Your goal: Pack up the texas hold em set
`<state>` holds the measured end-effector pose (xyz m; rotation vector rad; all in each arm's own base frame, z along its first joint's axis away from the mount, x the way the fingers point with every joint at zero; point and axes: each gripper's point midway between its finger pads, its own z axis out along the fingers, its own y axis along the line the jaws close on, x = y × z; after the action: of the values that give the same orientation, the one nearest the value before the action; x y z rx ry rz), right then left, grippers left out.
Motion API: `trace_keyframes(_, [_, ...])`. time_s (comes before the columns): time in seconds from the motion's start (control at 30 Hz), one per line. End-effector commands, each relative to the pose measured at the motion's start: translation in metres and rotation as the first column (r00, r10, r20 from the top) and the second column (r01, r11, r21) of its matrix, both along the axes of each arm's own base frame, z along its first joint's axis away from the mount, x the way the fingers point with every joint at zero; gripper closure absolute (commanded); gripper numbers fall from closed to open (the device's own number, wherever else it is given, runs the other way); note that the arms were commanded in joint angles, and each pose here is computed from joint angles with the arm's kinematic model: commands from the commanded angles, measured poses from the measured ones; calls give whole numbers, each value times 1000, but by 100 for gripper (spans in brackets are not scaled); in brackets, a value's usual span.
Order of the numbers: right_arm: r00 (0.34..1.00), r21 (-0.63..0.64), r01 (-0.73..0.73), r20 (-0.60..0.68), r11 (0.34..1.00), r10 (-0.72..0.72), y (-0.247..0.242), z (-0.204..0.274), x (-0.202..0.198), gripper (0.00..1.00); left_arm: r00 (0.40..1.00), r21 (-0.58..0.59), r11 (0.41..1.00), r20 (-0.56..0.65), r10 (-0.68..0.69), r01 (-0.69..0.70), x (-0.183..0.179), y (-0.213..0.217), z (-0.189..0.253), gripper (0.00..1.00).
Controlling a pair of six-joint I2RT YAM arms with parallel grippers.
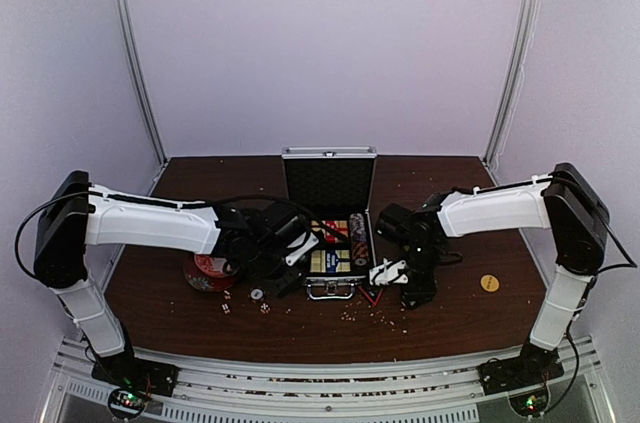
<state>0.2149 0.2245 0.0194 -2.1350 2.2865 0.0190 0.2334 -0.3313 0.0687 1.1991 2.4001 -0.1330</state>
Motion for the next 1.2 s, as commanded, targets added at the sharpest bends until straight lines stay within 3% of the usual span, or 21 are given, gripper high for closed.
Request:
trace_keyframes(0.0, [1000, 84, -2, 27, 996, 0, 19, 45, 7, 55, 997, -49, 998, 67, 44, -41, 9, 0, 19, 46])
trace_keyframes(0.2, [997, 260, -47, 75, 964, 29, 66, 99, 28, 55, 984, -65, 990, 124, 129, -121, 15, 16, 34, 45])
trace_keyframes(0.47, [990, 387, -55, 143, 920, -1, 143, 112, 88, 54, 947, -102, 965, 190, 257, -241, 20, 45, 54, 44])
trace_keyframes(0.67, [972, 416, 2, 212, 909, -99, 182, 100, 139, 53, 935, -144, 950, 186, 301, -277, 14, 57, 63, 43])
trace_keyframes(0.87, [929, 382, 42, 325, 923, -176, 190, 83, 182, 53, 931, -142, 946, 183, 316, -293, 10, 65, 60, 43])
trace_keyframes(1.17, [904, 304, 78, 379, 950, -195, 181, 51, 198, 51, 930, -139, 945, 185, 319, -297, 10, 66, 59, 43])
